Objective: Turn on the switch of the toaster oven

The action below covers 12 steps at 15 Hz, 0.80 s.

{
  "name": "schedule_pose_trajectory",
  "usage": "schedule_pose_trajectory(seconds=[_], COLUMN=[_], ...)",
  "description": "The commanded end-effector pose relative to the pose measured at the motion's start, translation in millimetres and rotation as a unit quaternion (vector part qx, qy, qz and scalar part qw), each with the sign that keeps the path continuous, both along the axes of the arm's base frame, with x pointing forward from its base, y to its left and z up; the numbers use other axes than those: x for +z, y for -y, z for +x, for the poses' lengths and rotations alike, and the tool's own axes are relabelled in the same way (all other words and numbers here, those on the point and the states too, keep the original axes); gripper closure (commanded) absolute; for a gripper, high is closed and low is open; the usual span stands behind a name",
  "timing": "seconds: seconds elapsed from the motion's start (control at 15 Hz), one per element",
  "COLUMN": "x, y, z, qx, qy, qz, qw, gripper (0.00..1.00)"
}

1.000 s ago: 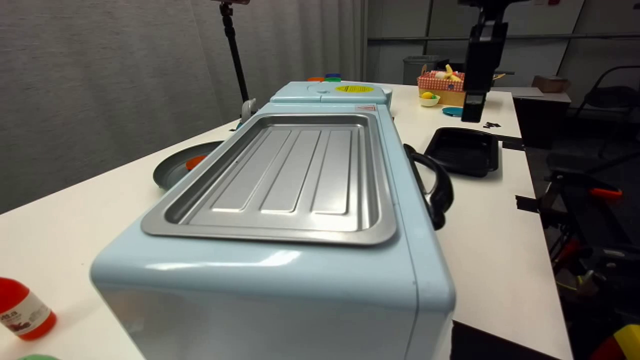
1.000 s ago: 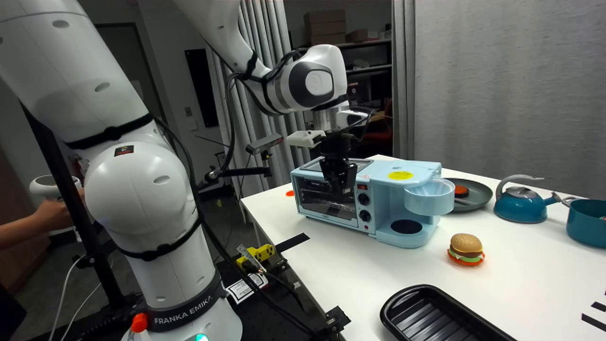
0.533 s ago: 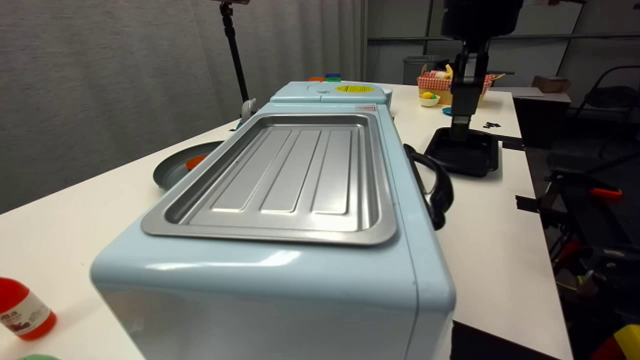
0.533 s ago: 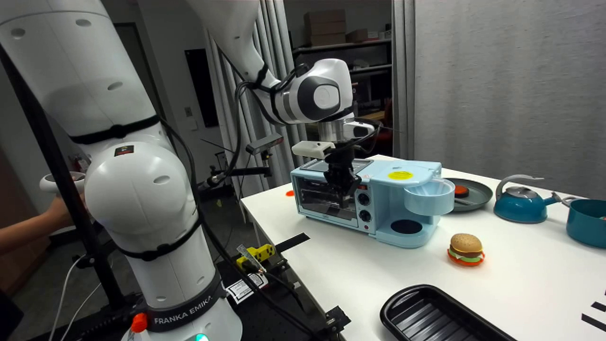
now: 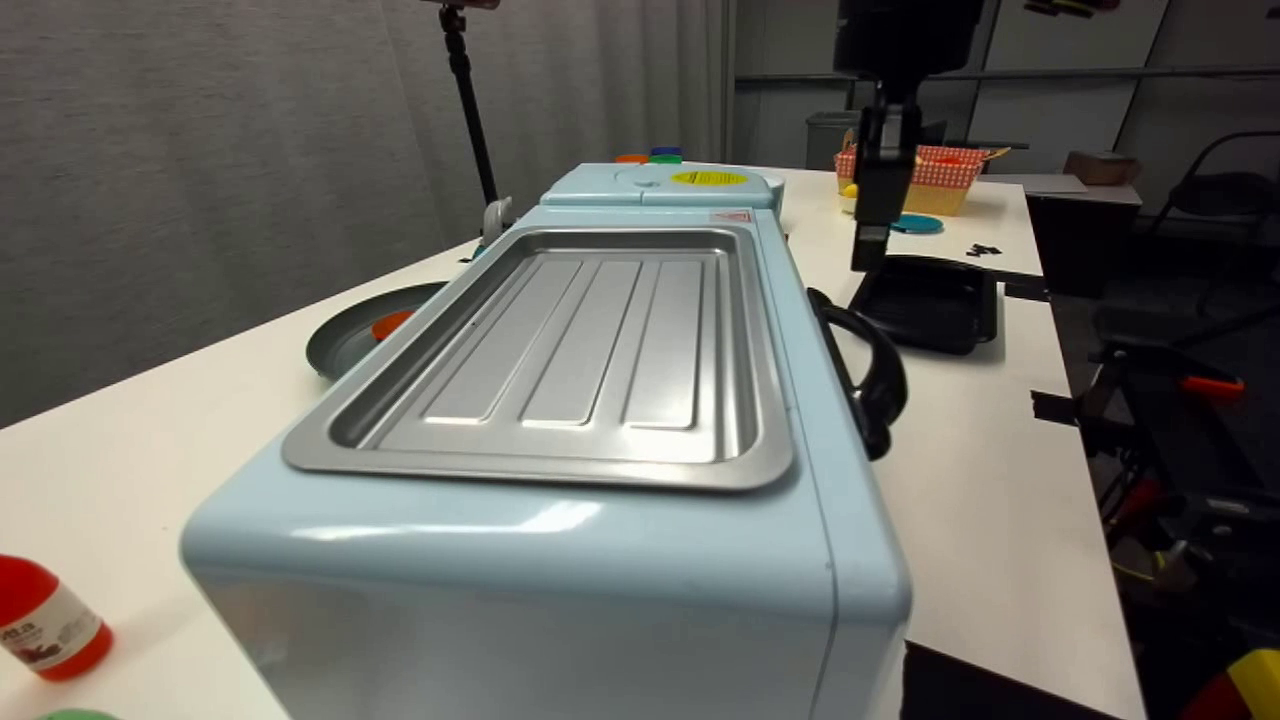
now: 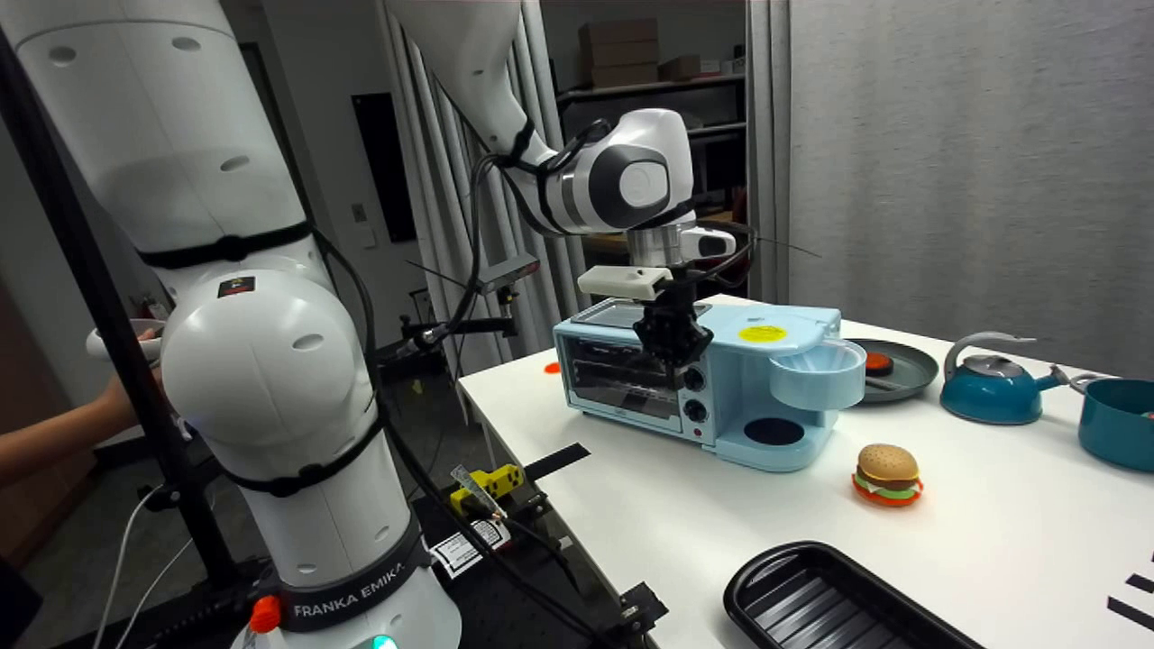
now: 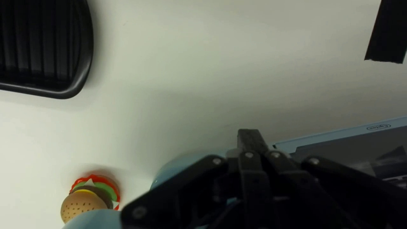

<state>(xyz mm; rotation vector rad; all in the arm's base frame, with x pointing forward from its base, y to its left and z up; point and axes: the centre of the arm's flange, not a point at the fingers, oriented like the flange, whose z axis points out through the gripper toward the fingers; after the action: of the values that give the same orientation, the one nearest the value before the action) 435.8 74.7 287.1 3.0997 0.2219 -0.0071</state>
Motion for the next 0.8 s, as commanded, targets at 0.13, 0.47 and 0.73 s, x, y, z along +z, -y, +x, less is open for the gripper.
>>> schedule_pose_trajectory(seconds=[0.13,0.47,0.73], x=[-3,-3,0], y=[-5,-11,-13], z=[17,27,35], qx=[0.034,0.045,0.045], qy=[0.005,0.009,0.016], qz=[0.021,0.021,0.022], qw=[0.9992,0.9987,0.9986], gripper=[1.0,1.0,1.0])
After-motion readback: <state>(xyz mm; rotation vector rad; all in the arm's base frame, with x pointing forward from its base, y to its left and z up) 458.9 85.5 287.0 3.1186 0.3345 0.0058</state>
